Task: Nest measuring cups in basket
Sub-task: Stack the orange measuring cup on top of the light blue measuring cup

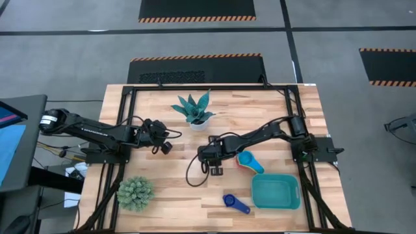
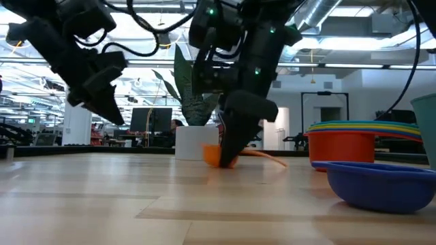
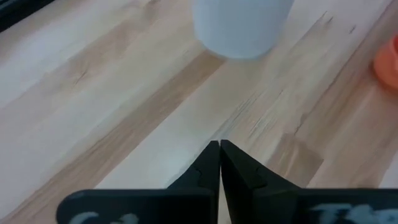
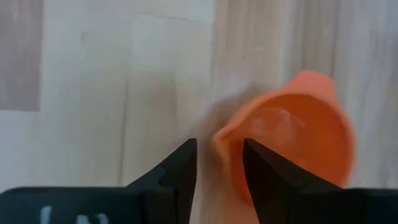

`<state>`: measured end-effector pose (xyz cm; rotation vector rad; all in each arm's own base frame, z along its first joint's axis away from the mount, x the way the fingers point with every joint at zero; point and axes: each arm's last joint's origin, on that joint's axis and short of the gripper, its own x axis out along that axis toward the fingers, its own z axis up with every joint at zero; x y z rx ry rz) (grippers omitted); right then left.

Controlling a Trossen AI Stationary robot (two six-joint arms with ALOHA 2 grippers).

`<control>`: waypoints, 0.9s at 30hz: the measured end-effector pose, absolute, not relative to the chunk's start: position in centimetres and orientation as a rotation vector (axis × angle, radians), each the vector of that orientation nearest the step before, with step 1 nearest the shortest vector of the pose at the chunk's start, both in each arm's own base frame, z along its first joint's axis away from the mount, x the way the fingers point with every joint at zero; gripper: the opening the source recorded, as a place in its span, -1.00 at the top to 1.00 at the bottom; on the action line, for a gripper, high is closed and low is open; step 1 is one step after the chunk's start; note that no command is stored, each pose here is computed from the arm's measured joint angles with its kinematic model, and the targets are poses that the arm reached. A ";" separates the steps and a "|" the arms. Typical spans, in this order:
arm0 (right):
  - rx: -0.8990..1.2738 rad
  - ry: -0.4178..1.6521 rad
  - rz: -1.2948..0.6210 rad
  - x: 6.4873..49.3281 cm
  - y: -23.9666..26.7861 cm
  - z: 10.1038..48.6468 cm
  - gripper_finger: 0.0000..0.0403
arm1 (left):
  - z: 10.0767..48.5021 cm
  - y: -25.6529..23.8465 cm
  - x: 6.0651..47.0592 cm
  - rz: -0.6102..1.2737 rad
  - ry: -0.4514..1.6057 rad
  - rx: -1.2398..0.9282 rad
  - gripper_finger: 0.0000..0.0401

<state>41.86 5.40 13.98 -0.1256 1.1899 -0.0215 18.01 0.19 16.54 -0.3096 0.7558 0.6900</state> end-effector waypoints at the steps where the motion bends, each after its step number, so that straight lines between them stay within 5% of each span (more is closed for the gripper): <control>1: -0.117 1.197 -0.025 41.8 5.5 13.8 0.25 | 16.4 0.2 18.4 0.686 0.749 -0.318 1.00; 7: -0.104 1.207 -0.030 41.5 6.0 14.2 0.44 | 14.9 0.1 18.9 0.700 0.824 -0.303 1.00; 13: -0.095 1.187 -0.029 41.6 7.0 14.7 0.90 | 14.3 0.0 19.6 0.681 0.826 -0.277 1.00; 27: -0.234 1.195 -0.070 41.9 10.4 19.5 0.94 | 18.6 -3.2 22.7 0.376 0.691 0.027 1.00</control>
